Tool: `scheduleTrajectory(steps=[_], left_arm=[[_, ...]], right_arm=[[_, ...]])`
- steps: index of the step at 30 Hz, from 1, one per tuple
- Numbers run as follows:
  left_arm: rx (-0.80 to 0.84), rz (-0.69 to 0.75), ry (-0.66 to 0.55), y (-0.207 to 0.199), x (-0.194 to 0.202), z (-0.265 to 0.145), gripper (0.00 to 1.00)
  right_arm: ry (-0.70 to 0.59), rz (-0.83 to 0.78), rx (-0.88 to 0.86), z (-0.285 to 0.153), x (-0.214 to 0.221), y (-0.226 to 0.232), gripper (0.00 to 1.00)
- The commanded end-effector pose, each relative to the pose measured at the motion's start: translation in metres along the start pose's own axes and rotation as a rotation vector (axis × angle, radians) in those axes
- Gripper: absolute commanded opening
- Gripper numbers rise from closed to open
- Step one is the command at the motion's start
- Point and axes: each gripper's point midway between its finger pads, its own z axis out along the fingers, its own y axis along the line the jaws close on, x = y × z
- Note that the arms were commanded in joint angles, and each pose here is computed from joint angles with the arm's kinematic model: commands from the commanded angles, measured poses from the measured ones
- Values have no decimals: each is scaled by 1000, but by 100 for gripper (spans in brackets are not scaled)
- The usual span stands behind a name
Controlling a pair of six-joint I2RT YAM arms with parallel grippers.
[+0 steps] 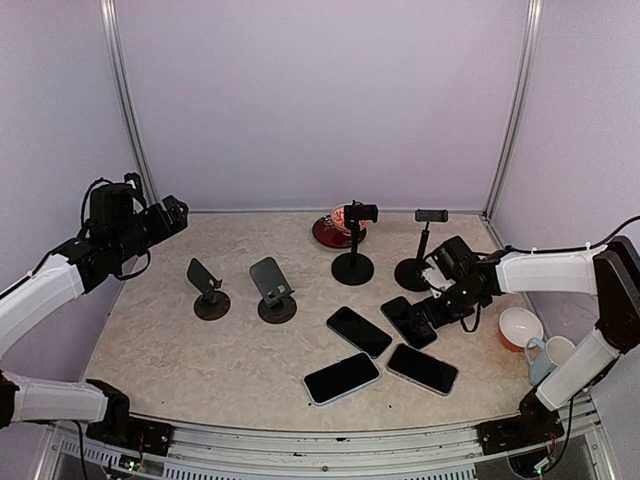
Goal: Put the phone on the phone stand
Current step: Pick up the phone at the center of the board.
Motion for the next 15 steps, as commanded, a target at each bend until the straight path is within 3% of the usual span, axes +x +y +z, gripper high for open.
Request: scheduleTrajectory(steps=[1,15], left_arm=[[26,53,67,3,26,-9,99],[127,86,230,-17,52,-4,99]], right_arm=[[-75,3,-92,5,-6,17,100],[-70,-89,-78,22,-17,34,100]])
